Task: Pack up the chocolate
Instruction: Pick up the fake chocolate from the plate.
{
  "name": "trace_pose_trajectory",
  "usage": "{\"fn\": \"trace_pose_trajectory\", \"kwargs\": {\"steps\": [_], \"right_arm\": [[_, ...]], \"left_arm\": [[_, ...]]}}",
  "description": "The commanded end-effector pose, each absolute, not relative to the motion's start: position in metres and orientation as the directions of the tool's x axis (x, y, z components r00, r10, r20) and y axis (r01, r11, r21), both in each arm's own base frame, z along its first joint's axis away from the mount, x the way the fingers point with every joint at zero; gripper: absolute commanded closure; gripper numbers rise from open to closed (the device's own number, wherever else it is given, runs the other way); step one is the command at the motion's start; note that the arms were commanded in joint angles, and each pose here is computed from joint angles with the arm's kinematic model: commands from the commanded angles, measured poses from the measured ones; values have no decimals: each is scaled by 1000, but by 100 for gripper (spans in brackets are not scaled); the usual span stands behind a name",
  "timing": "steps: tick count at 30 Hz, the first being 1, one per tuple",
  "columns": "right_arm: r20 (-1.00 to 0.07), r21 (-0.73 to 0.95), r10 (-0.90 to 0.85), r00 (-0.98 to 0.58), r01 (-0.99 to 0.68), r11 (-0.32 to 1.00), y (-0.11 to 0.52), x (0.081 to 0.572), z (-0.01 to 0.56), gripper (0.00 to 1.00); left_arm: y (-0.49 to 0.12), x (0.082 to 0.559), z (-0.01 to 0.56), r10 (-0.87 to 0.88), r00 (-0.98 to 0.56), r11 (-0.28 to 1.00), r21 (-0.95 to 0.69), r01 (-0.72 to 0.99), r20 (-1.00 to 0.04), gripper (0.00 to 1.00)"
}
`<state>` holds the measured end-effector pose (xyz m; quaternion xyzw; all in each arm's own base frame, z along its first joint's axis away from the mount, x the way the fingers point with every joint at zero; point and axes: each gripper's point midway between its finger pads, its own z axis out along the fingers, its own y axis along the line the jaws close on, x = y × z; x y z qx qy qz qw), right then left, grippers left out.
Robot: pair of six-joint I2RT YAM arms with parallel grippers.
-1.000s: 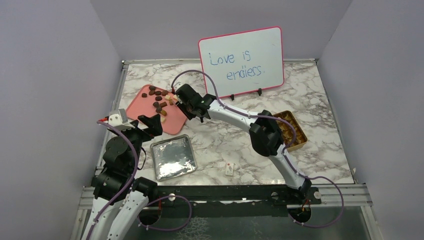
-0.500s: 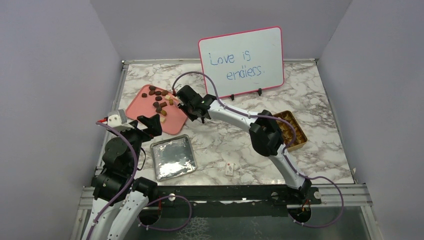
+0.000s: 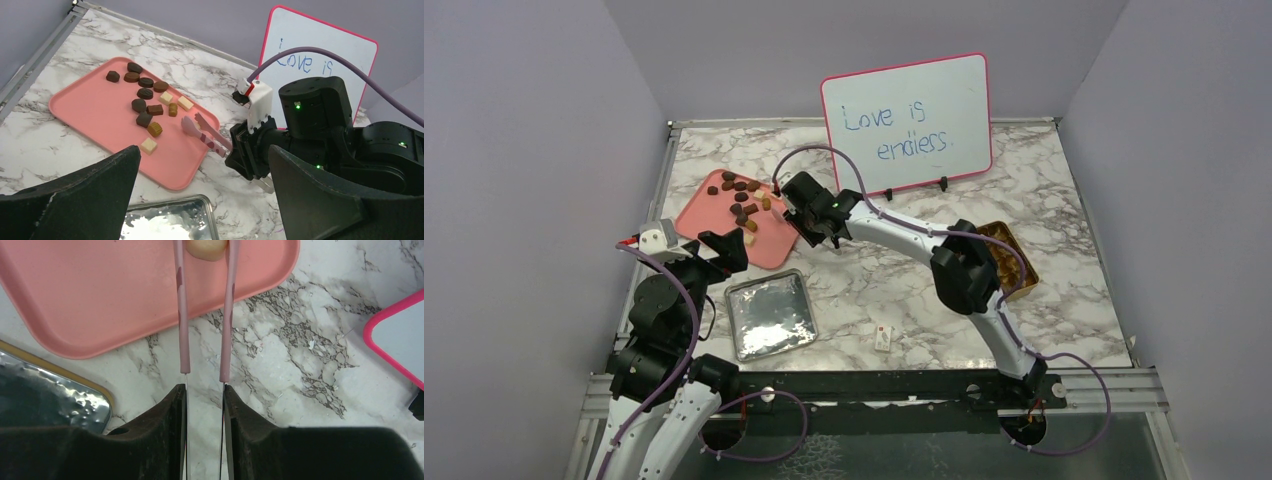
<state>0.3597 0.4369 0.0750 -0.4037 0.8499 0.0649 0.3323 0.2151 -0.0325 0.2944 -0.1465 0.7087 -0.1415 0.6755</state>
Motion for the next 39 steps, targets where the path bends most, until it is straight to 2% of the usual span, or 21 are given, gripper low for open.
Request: {"fn": "trace_pose_trajectory", "kwargs": {"steps": [1, 14, 22, 32, 39], "right_arm": [[-657, -83, -593, -465, -738, 670, 439, 346, 108, 67], [-682, -11, -546, -487, -740, 673, 430, 327, 127, 67], [-675, 15, -504, -539, -693, 721, 407, 312, 146, 67], [-645, -57, -440, -626, -534, 843, 327, 292, 162, 66], [-603, -88, -325, -728, -345, 935, 247, 291, 167, 66]], "left_arm": [[-28, 215, 299, -393, -17, 919, -392, -30, -919, 1], [-28, 216, 298, -390, -22, 921, -389, -30, -921, 1], [-29, 218, 297, -388, -29, 921, -387, -29, -921, 1], [-32, 219, 294, -384, -40, 923, -383, -22, -923, 1], [-33, 219, 295, -383, -40, 924, -382, -13, -923, 1]]}}
